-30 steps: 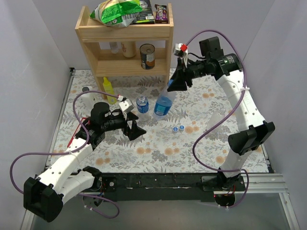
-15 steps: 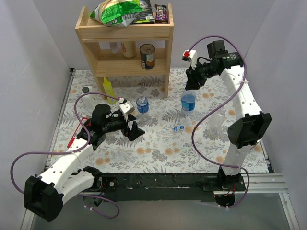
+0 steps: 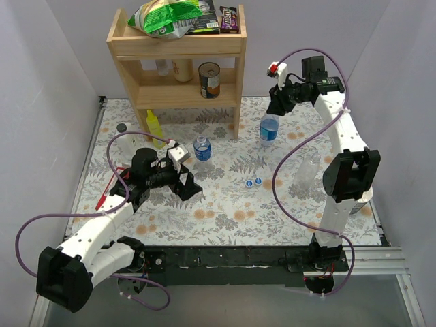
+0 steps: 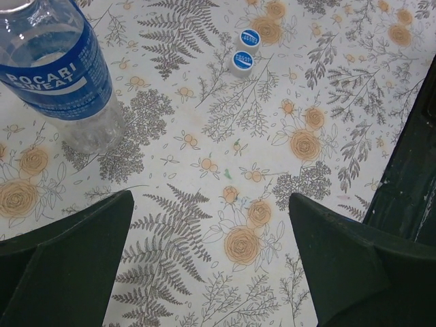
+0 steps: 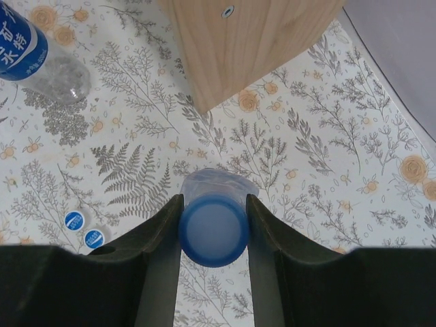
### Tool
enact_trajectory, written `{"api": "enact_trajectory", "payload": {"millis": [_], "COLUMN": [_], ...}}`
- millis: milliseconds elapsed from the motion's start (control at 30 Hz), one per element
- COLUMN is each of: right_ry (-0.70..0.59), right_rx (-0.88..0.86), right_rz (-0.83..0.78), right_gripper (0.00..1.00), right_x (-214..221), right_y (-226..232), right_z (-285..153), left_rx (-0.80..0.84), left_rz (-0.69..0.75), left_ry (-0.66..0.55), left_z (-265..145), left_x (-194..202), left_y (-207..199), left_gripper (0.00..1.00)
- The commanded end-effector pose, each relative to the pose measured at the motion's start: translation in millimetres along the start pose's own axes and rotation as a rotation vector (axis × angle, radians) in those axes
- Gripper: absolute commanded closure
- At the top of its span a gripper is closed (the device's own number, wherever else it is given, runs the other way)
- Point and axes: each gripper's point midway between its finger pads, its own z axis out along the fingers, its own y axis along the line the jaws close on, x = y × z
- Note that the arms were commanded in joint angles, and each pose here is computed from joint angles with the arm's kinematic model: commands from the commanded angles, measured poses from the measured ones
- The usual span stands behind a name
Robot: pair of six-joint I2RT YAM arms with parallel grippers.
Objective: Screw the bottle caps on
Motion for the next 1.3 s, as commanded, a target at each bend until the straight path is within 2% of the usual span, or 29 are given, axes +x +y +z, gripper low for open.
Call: {"api": "enact_trajectory", "payload": {"millis": [0,233,433,533,733,833,1267], "right_ry": [-0.062,-0.025,-0.033,-0.026,-0.007,0.001,-0.007], "right_rx": [0.005,-0.018,-0.035,-0.039,-0.034,-0.034,-0.033], "right_rz": [-0.021,0.011,0.012,0.012,0.013,0.017,0.014], "right_gripper": [0.74,0.71,0.69,0.65,0.5,0.38,0.27], "right_x": [-9,17,21,27,36,39,35], "right_y": [-6,-4,2,4,8,10,10], "right_z": [7,23,25,25,23,24,21], "left_rx": [-0.018,-0.03,-0.044,-0.047,-0.049,-0.046,-0.046], "left_rz": [0.009,-0.001,-0.007,-0.011,-0.008,-0.008,-0.005], "left_ry": [0.009,0.014,0.014,0.015,0.018,0.018,0.01], "left_z": [-4,-5,-6,-6,-5,-5,-6], "left_x": [3,5,5,6,8,9,9], "left_y": [5,11,16,17,19,19,20], "left_gripper": [0.02,0.02,0.02,0.02,0.02,0.02,0.02]}}
